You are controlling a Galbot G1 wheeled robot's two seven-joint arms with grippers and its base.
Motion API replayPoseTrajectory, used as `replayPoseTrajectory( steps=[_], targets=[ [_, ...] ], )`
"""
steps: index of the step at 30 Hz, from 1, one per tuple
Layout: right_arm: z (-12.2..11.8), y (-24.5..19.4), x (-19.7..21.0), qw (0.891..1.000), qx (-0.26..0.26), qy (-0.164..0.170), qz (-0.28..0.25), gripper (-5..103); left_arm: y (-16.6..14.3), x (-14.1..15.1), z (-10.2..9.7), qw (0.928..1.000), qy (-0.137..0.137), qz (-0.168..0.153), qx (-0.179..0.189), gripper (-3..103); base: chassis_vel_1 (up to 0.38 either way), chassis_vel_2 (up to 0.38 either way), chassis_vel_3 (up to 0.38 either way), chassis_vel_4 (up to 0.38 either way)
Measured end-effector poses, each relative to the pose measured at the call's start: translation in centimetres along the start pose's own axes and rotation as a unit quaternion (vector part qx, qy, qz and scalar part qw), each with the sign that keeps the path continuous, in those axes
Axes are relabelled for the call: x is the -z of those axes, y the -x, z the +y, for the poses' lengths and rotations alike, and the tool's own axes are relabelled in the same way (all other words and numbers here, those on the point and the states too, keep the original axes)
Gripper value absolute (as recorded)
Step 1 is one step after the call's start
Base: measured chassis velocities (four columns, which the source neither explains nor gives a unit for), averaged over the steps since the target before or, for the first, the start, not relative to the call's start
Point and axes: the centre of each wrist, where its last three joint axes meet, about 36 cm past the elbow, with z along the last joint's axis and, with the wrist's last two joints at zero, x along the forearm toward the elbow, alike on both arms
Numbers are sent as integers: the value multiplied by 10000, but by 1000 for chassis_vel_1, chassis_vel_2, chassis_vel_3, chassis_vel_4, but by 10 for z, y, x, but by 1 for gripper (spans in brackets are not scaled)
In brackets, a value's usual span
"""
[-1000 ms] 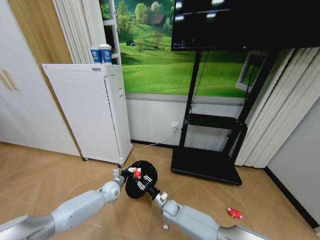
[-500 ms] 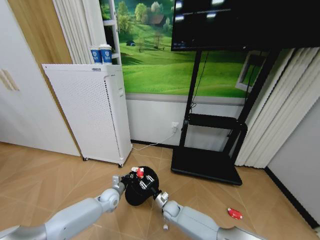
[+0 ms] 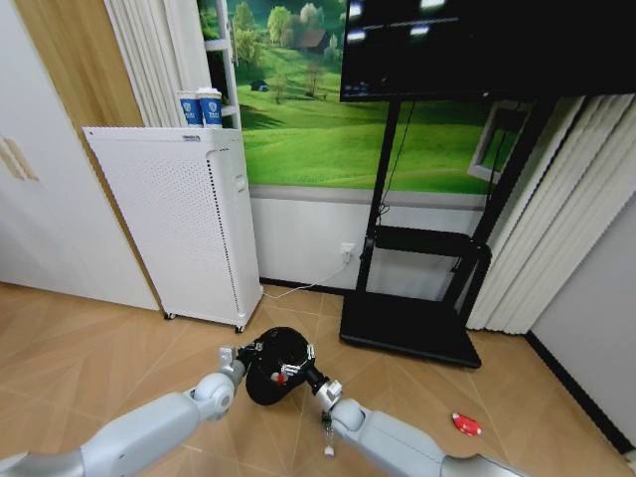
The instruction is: Pick up the trash bin and place the garbage on the floor into it.
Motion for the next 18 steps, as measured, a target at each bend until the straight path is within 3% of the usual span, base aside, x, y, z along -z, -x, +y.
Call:
replayPoseTrajectory(
  steps=[13, 15, 18],
  targets=[
    [-34, -31, -15, 9980, -203, -284, 520, 100, -21, -4, 25, 9997, 29, -35, 253, 7, 0, 0, 0, 0],
    [-65, -73, -25, 9911, -218, -550, 1191, 100, -35, -3, 24, 9997, 39, -51, 226, 7, 0, 0, 0, 0],
    [-76, -85, -31, 9849, -6, -856, 1508, 100, -50, -6, 19, 9998, 70, -37, 168, 7, 0, 0, 0, 0]
  ],
)
